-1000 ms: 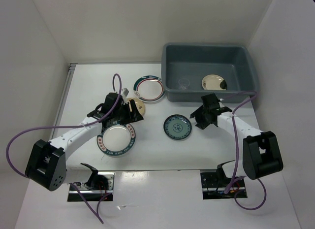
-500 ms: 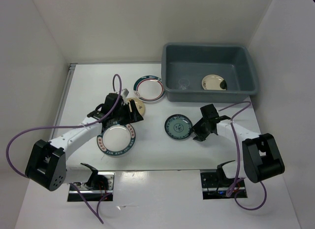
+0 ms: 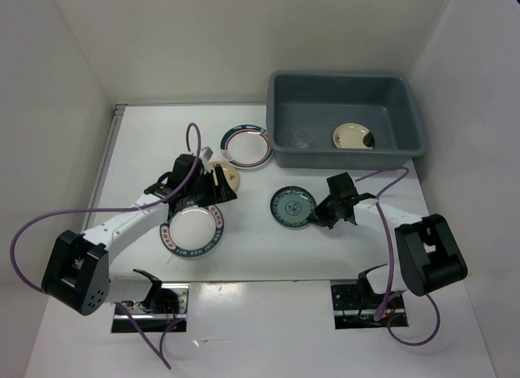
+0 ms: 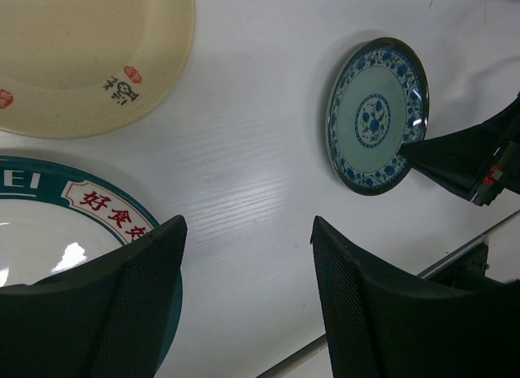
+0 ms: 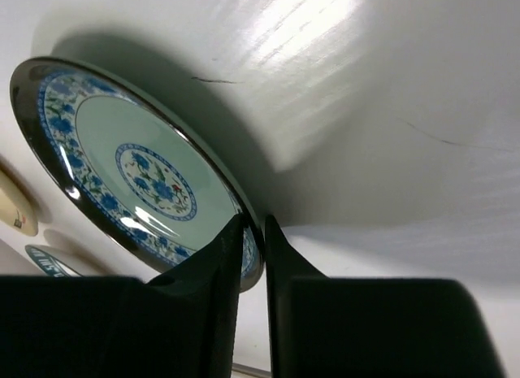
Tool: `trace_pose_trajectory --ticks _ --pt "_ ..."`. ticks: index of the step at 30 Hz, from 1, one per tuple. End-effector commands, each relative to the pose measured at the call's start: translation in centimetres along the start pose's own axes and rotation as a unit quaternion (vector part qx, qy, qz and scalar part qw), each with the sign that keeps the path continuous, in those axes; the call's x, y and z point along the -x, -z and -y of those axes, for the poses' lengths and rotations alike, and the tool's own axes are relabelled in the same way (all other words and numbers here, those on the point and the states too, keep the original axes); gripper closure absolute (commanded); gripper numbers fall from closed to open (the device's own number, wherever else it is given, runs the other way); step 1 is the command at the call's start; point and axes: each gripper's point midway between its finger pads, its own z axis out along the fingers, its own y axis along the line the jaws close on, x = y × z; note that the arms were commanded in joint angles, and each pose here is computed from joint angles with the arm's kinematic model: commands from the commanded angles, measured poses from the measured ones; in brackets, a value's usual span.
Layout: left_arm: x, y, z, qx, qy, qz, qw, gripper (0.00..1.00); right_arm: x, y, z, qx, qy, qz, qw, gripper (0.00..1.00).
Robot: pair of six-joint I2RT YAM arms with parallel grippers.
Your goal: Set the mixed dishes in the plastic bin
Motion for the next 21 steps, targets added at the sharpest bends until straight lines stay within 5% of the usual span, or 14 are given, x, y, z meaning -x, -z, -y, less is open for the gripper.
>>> trace_pose_trajectory --ticks 1,4,11,21 --pt "0.4 0.1 0.6 -0.016 -0.008 0.008 1.000 0.29 0.5 -1.0 0.3 -0.005 0.009 0.032 0.999 0.86" --pt "0.7 0.2 0.8 -0.019 -0.014 0.012 1.000 0.29 1.2 0.0 -0.6 -0.005 0.019 0.044 0.999 1.00" --pt "1.0 0.3 0.9 -0.015 -0.014 0.015 1.000 0.29 0.0 4.9 -2.0 0.025 0.035 0.033 0.999 1.00" --pt "-0.3 -2.0 -1.1 0.025 -0.011 -0.025 0.999 0.29 -2.2 14.1 -10.2 0.211 0.047 -0.016 0.976 1.00"
